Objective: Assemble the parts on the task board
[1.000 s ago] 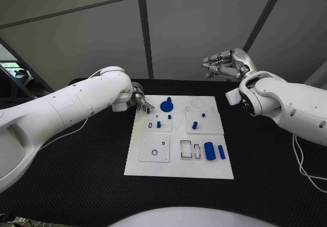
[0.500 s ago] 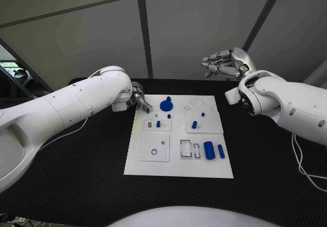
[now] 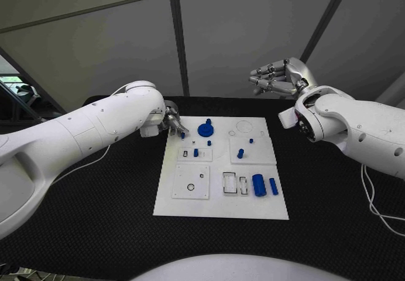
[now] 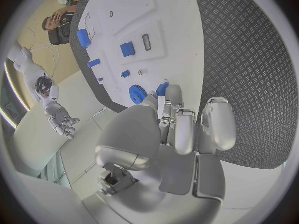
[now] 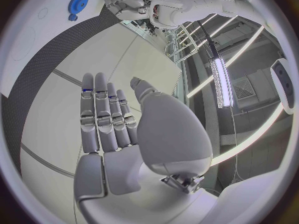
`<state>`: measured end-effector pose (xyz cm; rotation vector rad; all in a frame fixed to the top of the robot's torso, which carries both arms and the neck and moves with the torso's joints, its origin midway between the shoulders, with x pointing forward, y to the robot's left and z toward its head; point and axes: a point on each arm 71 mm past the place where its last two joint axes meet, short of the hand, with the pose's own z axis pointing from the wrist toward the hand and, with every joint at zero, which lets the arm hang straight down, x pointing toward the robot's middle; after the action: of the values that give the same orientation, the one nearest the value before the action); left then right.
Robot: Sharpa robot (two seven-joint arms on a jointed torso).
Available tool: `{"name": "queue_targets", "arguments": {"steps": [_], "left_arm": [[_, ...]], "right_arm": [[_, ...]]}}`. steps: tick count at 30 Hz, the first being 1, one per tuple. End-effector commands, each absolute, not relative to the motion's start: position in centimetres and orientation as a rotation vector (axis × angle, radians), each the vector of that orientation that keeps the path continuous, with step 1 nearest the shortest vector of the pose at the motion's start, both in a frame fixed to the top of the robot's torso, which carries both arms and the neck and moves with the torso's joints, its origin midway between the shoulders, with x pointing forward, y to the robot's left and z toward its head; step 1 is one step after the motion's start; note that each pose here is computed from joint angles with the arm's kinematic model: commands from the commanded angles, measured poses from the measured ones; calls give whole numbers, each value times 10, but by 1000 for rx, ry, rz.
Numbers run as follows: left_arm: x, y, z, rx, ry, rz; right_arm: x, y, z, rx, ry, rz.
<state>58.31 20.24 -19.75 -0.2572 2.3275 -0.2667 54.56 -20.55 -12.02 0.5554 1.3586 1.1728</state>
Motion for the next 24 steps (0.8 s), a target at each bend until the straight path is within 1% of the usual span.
{"name": "queue_targets", "arguments": {"steps": [1,16,24], "left_arm": [[583,202,-197,-244,2335,-265],[582,204,-198,-245,2346,-278],[582,207,-197,-275,2334,-299]], "right_arm": [[545,-204,-119,545,1359,1182],[545,-204,-119,545,1361,1182],[546,-205,-119,546,1361,1179]]}}
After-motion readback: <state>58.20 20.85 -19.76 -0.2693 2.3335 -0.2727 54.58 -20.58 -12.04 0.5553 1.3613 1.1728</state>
